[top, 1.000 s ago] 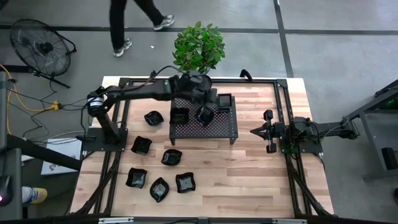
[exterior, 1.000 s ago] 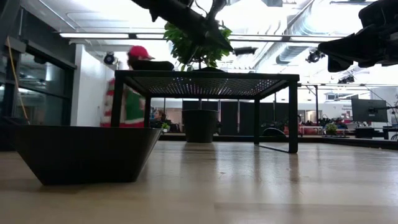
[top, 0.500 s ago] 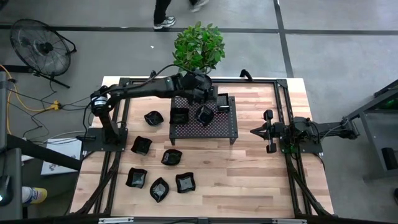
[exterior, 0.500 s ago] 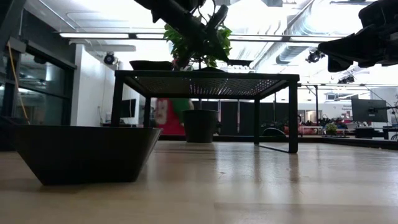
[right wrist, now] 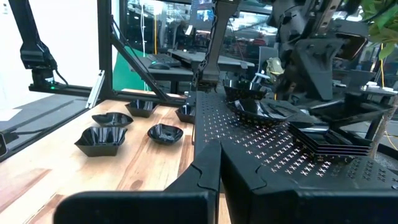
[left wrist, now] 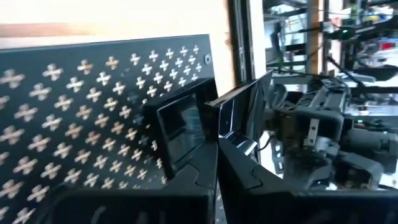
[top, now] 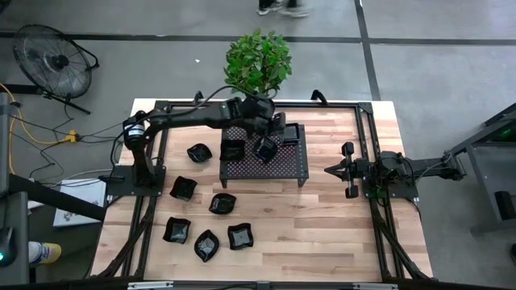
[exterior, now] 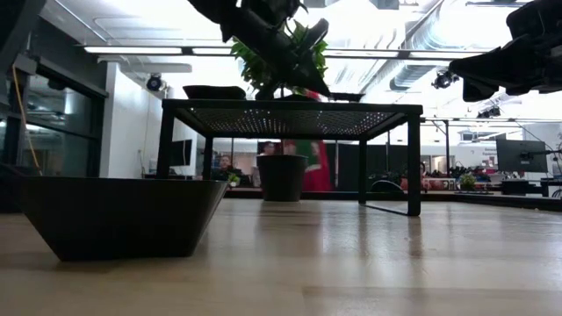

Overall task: Pick & Place Mini shaped plates
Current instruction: Stack the black square plate on top of the other black square plates on the shelf

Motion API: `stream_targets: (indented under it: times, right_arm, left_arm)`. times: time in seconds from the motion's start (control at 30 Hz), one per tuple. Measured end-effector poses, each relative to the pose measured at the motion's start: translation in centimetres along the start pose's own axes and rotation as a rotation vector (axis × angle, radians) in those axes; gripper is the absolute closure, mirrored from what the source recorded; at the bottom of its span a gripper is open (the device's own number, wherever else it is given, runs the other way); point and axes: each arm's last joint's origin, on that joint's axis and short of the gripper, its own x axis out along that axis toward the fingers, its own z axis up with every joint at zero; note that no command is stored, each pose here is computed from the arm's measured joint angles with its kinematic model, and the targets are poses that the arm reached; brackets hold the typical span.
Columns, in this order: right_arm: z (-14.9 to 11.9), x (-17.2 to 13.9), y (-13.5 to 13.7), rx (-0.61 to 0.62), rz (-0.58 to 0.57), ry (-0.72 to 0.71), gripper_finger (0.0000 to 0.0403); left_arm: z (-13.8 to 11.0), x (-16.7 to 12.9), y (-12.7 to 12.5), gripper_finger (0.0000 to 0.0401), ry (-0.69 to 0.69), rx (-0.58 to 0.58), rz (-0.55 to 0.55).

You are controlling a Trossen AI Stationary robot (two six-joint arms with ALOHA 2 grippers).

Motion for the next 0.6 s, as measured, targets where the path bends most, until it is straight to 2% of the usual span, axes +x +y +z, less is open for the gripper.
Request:
stream_targets:
  times: [0.6]
  right_arm:
    - [-0.01, 0.01, 0.0, 0.0, 0.0, 0.001, 0.0398]
  left_arm:
    - [-0.03, 0.04, 0.09, 0.04, 0.009, 0.083, 0.006]
